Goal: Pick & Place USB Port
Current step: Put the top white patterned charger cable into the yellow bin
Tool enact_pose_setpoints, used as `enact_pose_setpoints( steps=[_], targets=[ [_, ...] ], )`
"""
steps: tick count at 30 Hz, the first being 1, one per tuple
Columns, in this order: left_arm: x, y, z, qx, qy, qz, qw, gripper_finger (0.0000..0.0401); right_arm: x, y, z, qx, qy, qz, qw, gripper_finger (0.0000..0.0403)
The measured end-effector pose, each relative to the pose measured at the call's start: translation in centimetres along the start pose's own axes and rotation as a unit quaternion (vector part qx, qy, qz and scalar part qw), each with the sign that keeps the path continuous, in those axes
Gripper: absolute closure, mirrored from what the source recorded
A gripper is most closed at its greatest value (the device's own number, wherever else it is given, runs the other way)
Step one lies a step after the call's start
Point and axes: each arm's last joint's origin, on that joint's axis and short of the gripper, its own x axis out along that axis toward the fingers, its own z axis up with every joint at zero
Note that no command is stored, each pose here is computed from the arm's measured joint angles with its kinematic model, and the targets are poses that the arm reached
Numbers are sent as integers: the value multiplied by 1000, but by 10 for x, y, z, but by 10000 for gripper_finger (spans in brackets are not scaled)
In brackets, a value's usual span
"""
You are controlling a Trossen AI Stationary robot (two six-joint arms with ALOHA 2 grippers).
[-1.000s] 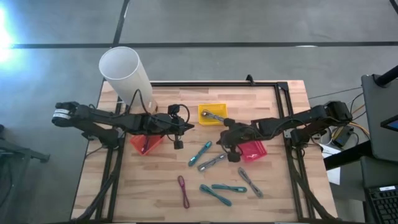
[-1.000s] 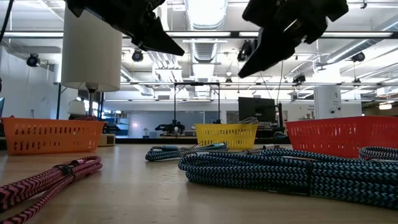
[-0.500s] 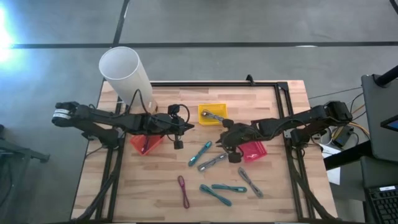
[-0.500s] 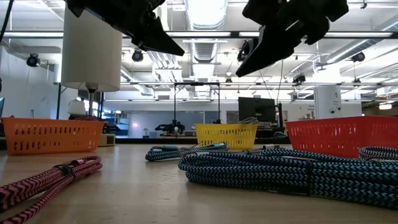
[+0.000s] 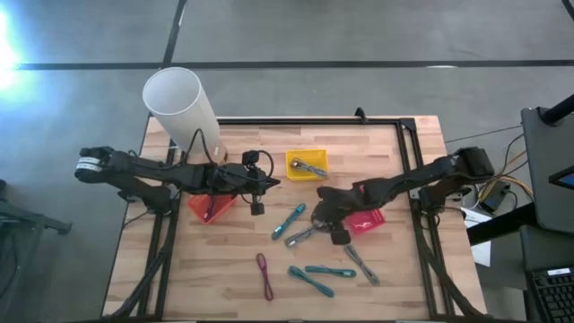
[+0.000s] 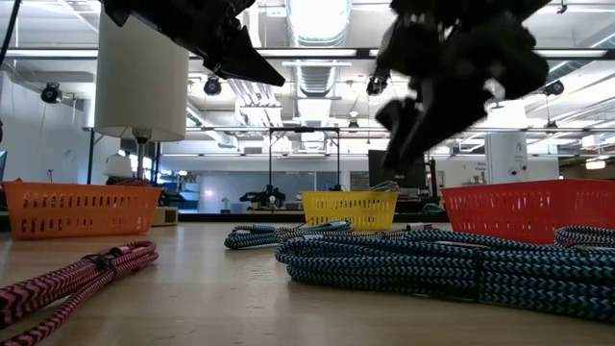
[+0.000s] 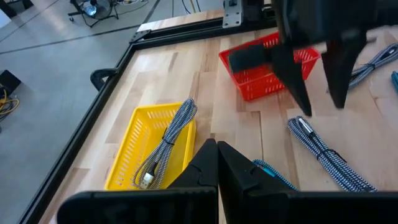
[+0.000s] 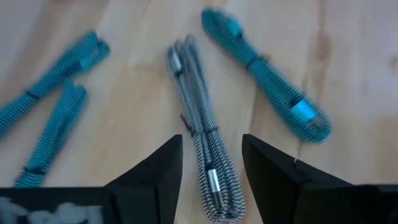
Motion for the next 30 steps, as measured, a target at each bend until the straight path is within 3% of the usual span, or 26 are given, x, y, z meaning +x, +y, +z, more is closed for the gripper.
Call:
enact_pose_setpoints(
  steps=[7,14,22,26,30],
  targets=[
    [0,0,0,0,0,0,1000,401,42,-5,-15,2,37,1,999,239],
    [0,0,0,0,0,0,1000,401,57,-6,-25,2,67,-2,998,253],
    [0,0,0,0,0,0,1000,401,56,-7,-25,8,67,-7,998,334],
    [0,0,0,0,0,0,1000,401,54,-7,-23,52,64,-6,997,372],
    [0,0,0,0,0,0,1000,401,41,-6,-16,100,72,-10,992,379]
  ],
)
